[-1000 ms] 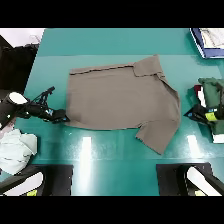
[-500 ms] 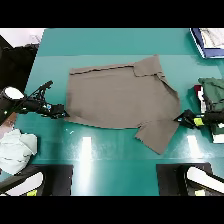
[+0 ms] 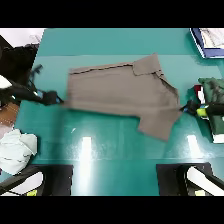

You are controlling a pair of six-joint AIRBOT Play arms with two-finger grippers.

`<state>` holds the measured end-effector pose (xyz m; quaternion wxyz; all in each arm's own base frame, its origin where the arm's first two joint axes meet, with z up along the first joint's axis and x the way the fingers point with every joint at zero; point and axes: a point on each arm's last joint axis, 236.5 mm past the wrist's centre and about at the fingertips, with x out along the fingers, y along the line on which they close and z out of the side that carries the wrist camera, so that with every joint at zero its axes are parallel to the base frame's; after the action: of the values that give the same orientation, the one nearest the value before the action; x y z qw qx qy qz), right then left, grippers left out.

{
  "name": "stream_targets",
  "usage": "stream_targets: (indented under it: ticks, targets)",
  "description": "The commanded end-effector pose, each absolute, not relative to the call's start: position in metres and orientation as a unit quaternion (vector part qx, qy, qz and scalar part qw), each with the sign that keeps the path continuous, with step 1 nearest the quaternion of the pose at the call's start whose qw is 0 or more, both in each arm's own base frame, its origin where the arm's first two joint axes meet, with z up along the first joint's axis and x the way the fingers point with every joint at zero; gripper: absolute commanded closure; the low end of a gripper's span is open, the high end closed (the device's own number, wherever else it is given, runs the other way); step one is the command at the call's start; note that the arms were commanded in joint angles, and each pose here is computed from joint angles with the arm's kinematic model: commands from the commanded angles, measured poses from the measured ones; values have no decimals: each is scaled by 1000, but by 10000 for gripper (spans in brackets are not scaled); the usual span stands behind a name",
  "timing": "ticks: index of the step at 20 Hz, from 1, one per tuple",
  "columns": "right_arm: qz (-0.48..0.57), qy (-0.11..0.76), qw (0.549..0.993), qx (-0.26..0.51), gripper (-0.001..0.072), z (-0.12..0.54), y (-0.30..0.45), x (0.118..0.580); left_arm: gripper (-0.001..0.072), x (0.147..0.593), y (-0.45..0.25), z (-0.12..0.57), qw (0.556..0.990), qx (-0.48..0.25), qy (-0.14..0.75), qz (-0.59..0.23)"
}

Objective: Fold the shirts.

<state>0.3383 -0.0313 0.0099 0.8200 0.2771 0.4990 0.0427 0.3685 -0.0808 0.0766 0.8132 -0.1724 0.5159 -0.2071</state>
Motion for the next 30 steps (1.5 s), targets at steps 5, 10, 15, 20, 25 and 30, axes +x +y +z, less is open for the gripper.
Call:
stream_targets:
  ticks: [5,10,15,20,25,30]
  targets:
    - [108,128,969,183,700,351,-15,372,685,358,-78,423,965,-31,137,-221]
    - [79,-73,993,42,700,529,9,282,685,258,-92,572,974,15,-70,-215]
    - [6,-147,989,-17,701,592,16,204,685,180,-101,618,962,13,-170,-212]
    - [-14,-50,999,-16,702,561,0,223,685,201,-97,583,973,14,-107,-205]
    - [33,255,963,77,702,381,-32,333,685,338,-81,368,947,-82,223,-215]
    - [77,518,846,100,702,188,-15,391,684,391,-99,157,834,-147,477,-235]
